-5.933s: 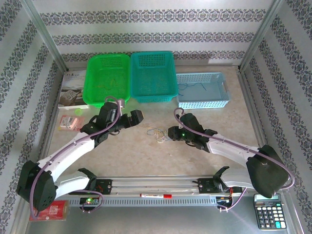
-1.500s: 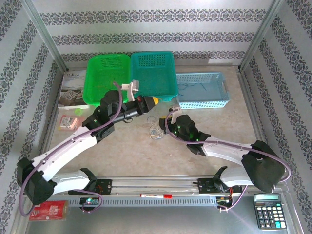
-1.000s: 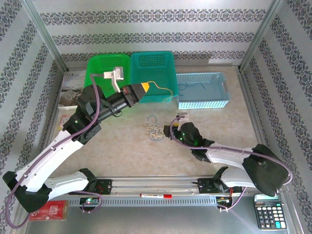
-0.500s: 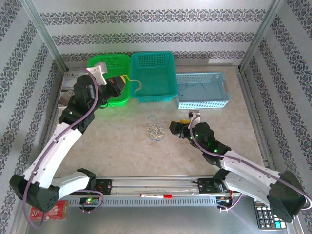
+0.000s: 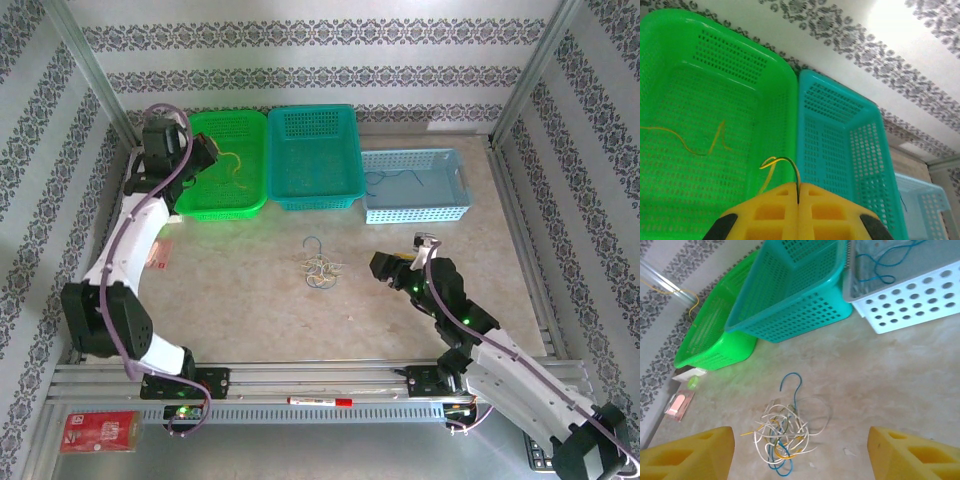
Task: Untangle the cables
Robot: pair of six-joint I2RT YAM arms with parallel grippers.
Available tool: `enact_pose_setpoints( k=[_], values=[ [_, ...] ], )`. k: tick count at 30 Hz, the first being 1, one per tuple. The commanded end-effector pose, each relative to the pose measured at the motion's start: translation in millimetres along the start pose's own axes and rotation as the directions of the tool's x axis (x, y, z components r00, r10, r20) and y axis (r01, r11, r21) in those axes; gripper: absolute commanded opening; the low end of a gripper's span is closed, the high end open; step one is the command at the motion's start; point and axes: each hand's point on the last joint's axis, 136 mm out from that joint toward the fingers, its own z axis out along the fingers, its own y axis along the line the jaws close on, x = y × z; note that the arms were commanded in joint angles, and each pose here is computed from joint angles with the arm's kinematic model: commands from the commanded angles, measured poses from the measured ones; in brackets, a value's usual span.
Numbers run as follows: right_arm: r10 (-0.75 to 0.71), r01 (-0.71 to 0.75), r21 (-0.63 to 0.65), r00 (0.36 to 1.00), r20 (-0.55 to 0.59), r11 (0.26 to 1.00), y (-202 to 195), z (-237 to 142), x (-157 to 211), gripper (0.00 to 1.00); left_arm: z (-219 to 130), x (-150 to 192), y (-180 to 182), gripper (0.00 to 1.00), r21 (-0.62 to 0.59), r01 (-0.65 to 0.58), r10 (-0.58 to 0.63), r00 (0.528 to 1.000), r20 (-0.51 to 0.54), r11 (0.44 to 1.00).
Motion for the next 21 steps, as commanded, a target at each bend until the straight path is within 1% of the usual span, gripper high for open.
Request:
enact_pose_setpoints(
  k=[1, 2, 4, 6, 8, 11, 14, 16, 18, 19, 21],
  values=[
    [0.036, -0.036, 0.006, 0.999, -0.04, 0.999, -3.4, -3.0, 2.1, 0.71, 16.0, -13.8, 6.7, 0.04, 0.009, -0.027, 0.027, 1.0, 0.005, 1.0],
    [0.039, -0.039, -0.014, 0.999, -0.02, 0.999, 6.0, -5.2, -10.7, 0.71, 23.2, -14.4, 11.2, 0.06, 0.006, -0.019, 0.019, 1.0, -0.001, 1.0],
    [0.045, -0.045, -0.019, 0.999, -0.014, 0.999, 9.3, -4.8, -19.5, 0.71, 34.6, -14.4, 17.7, 0.09, 0.009, -0.008, 0.008, 1.0, -0.013, 1.0],
    [0.045, -0.046, -0.025, 0.999, -0.009, 0.999, 14.1, -3.5, -29.2, 0.71, 43.1, -12.7, 23.1, 0.15, 0.014, 0.005, -0.005, 1.0, -0.026, 1.0],
    [0.041, -0.042, -0.035, 0.999, -0.009, 0.999, 21.0, -1.5, -38.7, 0.71, 47.4, -11.0, 26.2, 0.26, 0.023, 0.012, -0.011, 0.999, -0.033, 1.0],
    [0.036, -0.036, -0.055, 0.999, -0.011, 0.998, 32.8, 1.3, -52.1, 0.71, 47.4, -10.7, 26.4, 0.4, 0.04, 0.01, -0.009, 0.999, -0.034, 0.999],
    [0.035, -0.037, -0.077, 0.999, -0.028, 0.996, 44.7, 3.6, -60.8, 0.71, 40.1, -11.3, 21.1, 0.56, 0.065, 0.008, -0.005, 0.999, -0.032, 0.998],
    [0.035, -0.038, -0.097, 0.999, -0.038, 0.995, 52.3, 4.9, -64.7, 0.72, 31.3, -10.1, 12.6, 0.64, 0.099, 0.011, -0.008, 0.999, -0.033, 0.995],
    [0.04, -0.046, -0.106, 0.998, -0.052, 0.993, 57.8, 7.2, -67.8, 0.77, 18.5, -8.9, 3.1, 0.72, 0.14, 0.019, -0.015, 1.0, -0.028, 0.99],
    [0.04, -0.046, -0.11, 0.998, -0.056, 0.993, 59.8, 8.6, -69.0, 0.78, 12.4, -8.7, -1.3, 0.74, 0.16, 0.021, -0.018, 1.0, -0.023, 0.987],
    [0.045, -0.053, -0.115, 0.997, -0.067, 0.992, 63.4, 11.9, -71.4, 0.83, -2.7, -6.2, -10.1, 0.8, 0.196, 0.033, -0.03, 0.999, -0.018, 0.98]
  ],
)
